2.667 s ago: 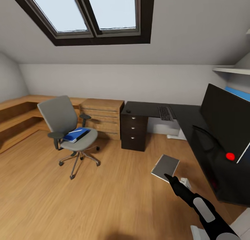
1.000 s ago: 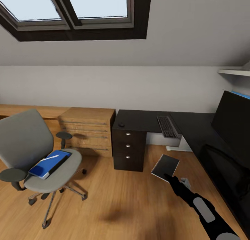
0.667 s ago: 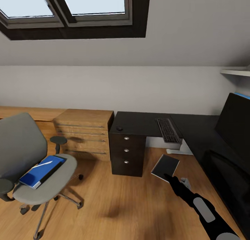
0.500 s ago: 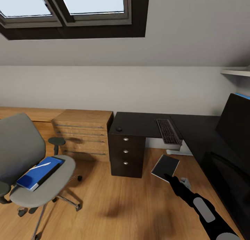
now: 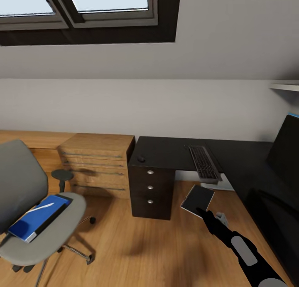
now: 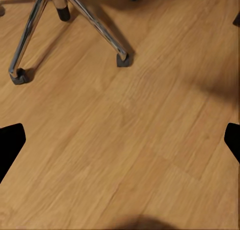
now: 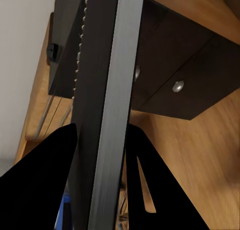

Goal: In the bedroom, organize the workspace by keeping the computer under the desk, ensuring the monitor is on the desk, placing the keyboard on the desk next to the monitor, placing the mouse on the desk next to the keyboard, moving the folder from the swivel chair onto the desk next to the mouse, stacking the notebook on top of the folder with the pen on top of the notebook, and positioning the swivel chair next to the desk.

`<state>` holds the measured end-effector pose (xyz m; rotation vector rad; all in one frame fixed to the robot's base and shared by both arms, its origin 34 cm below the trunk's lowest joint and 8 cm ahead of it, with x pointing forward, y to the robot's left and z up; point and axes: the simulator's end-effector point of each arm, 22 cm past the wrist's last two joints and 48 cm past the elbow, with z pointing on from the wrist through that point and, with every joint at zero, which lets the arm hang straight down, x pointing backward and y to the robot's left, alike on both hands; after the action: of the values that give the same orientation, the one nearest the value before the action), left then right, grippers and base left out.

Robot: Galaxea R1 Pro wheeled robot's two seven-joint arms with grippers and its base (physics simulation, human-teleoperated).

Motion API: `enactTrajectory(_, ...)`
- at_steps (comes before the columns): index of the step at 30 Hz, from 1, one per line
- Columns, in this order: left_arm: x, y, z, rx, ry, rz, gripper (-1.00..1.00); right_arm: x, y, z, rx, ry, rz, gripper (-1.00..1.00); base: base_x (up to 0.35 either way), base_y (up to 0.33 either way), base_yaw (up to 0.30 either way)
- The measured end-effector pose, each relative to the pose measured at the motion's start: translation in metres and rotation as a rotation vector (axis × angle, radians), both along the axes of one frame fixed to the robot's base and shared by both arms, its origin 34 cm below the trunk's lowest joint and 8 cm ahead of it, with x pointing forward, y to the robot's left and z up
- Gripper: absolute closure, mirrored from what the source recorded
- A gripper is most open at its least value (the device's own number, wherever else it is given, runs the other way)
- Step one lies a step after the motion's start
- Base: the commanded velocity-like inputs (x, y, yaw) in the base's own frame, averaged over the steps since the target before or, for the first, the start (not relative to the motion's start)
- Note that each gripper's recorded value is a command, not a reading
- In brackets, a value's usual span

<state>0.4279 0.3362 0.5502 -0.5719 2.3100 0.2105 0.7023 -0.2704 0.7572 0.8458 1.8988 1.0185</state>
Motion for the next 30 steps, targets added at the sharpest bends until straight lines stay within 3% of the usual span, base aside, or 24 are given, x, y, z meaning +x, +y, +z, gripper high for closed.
enactTrajectory(11,0.000,-0.001,0.000,-0.001,0.001,-0.002,-1.00,0.000,0.000,-0.001,0.000,0.001,0.001,1.00,0.139,0.000,0.000)
enactTrajectory(21,0.000,-0.002,0.015,-0.001,0.001,-0.002,-1.00,-0.008,0.031,0.007,-0.033,0.018,0.095,1.00,0.003,0.000,0.000)
enactTrajectory(30,0.000,-0.002,0.029,-0.002,0.002,-0.002,-1.00,-0.011,0.042,0.018,-0.043,0.023,0.126,1.00,0.000,0.000,0.000)
